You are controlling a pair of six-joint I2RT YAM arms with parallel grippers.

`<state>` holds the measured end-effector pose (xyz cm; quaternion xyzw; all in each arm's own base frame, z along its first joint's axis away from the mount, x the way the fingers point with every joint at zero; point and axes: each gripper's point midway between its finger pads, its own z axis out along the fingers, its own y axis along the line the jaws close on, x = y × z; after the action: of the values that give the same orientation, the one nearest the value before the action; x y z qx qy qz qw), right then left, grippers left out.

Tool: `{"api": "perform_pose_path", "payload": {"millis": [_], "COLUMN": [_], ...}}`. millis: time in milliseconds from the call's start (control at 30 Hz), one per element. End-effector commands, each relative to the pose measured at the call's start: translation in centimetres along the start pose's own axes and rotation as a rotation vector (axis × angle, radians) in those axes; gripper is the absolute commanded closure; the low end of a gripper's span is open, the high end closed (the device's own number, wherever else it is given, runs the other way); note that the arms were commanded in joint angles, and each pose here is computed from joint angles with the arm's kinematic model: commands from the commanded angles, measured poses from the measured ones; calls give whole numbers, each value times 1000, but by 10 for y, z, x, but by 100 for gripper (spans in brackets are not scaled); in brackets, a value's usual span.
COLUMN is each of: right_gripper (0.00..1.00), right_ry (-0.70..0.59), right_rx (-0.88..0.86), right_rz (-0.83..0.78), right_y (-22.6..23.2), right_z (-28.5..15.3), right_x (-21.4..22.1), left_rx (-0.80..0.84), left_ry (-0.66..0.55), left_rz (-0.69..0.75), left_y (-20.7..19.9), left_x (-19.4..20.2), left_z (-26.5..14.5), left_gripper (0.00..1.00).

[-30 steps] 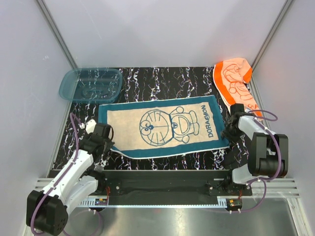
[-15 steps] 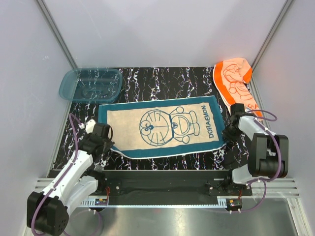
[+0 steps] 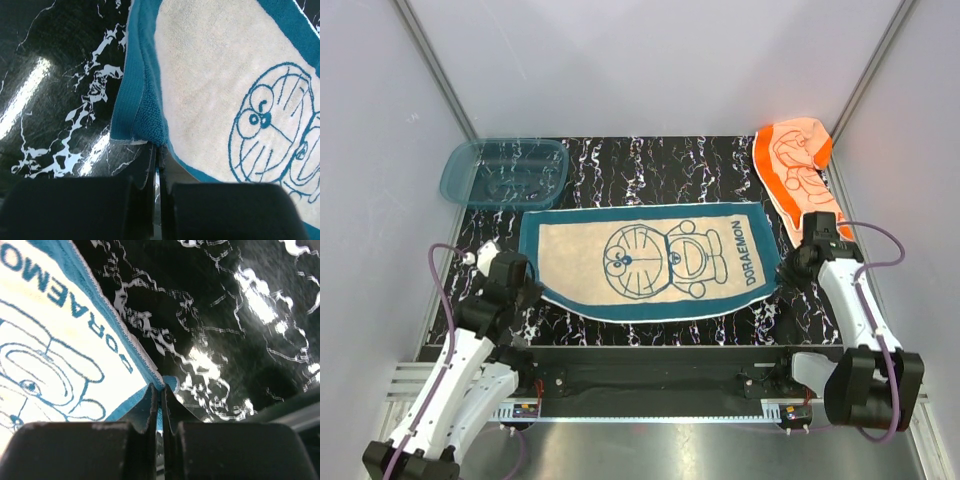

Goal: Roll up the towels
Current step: Fold the towel

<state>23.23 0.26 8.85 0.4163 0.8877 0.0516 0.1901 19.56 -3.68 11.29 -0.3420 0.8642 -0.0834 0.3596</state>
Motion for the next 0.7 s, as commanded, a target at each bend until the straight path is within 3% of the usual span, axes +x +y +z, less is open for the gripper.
{"api": "perform_pose_path", "payload": {"millis": [0,167,367,667], "right_gripper": [100,100,100,100], "right_ry": [6,-21,8,17], "right_rx": [-36,-36,-124,-147], "right_rz": [27,38,8,-38], "right_y": [-1,-11,14,70], "right_z": [-27,-51,-55,-31], "right_x": [7,11,5,-48], "left_rx": [36,50,59,21], "left_ry": [20,32,0,22], "left_rz": [-44,-46,30,155], "left_y": [-4,-5,-16,-50], "left_x": [-1,-2,-19,-61], "left_z": [-19,-31,-36,10], "left_gripper": [100,100,100,100]}}
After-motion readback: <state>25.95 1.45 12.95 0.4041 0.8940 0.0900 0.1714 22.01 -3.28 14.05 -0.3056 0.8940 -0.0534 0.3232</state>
